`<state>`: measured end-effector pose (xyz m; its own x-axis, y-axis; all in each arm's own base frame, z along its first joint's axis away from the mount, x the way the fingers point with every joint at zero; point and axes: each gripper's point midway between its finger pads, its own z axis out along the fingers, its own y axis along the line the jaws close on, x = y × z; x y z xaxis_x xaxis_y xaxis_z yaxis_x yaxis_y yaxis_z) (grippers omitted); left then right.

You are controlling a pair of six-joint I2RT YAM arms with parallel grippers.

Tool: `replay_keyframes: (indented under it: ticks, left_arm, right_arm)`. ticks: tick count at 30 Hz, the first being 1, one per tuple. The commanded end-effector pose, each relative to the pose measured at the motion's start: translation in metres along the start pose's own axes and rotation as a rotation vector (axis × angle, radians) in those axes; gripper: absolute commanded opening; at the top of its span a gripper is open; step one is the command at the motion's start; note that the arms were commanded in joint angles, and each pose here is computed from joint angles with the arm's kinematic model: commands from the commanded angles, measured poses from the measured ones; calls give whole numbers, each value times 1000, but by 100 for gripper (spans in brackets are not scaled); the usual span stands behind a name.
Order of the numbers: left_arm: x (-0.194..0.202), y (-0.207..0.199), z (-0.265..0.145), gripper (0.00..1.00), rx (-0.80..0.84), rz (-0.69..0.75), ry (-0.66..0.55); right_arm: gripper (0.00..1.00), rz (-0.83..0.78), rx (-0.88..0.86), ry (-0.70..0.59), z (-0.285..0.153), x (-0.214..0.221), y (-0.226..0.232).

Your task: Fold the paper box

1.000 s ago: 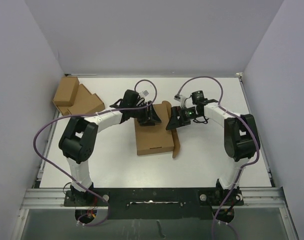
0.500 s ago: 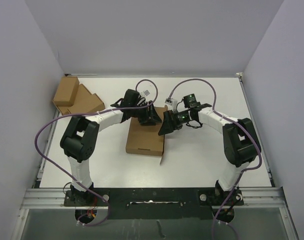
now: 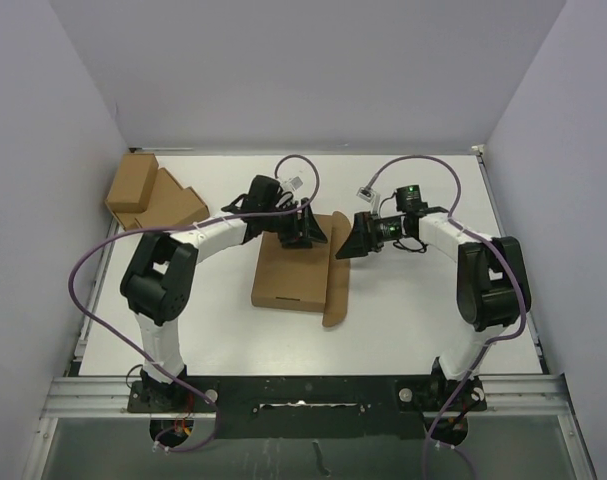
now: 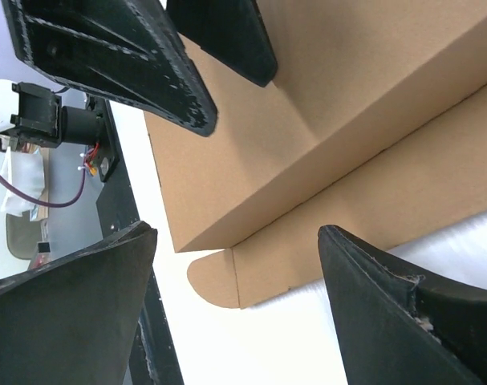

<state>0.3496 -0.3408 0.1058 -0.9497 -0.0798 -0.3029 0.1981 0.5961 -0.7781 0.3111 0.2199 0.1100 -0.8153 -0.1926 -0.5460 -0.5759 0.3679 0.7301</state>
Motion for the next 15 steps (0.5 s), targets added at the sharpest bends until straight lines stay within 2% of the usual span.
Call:
replay_keyframes:
  ticks: [1, 6, 9, 11, 12, 15]
  left_arm:
    - [-36, -61, -36, 59, 123, 182, -121]
    - [-47, -65, -77, 66, 115, 308, -252]
    - [-46, -46, -101, 71, 40, 383, -327]
    - [-48, -31, -119, 80, -22, 406, -382]
    - [-49, -15, -128, 87, -65, 386, -406]
    - [-42, 16, -141, 91, -80, 298, -402]
  right_arm:
    - [83, -84, -14, -51, -16, -17, 6]
    - [80, -59, 109, -96, -37, -23, -22]
    - [67, -5, 213, -108, -40, -24, -47]
    - [61, 37, 269, -114, -41, -29, -68]
    - [60, 30, 295, -106, -41, -34, -79]
    - [60, -42, 344, -100, -43, -54, -101]
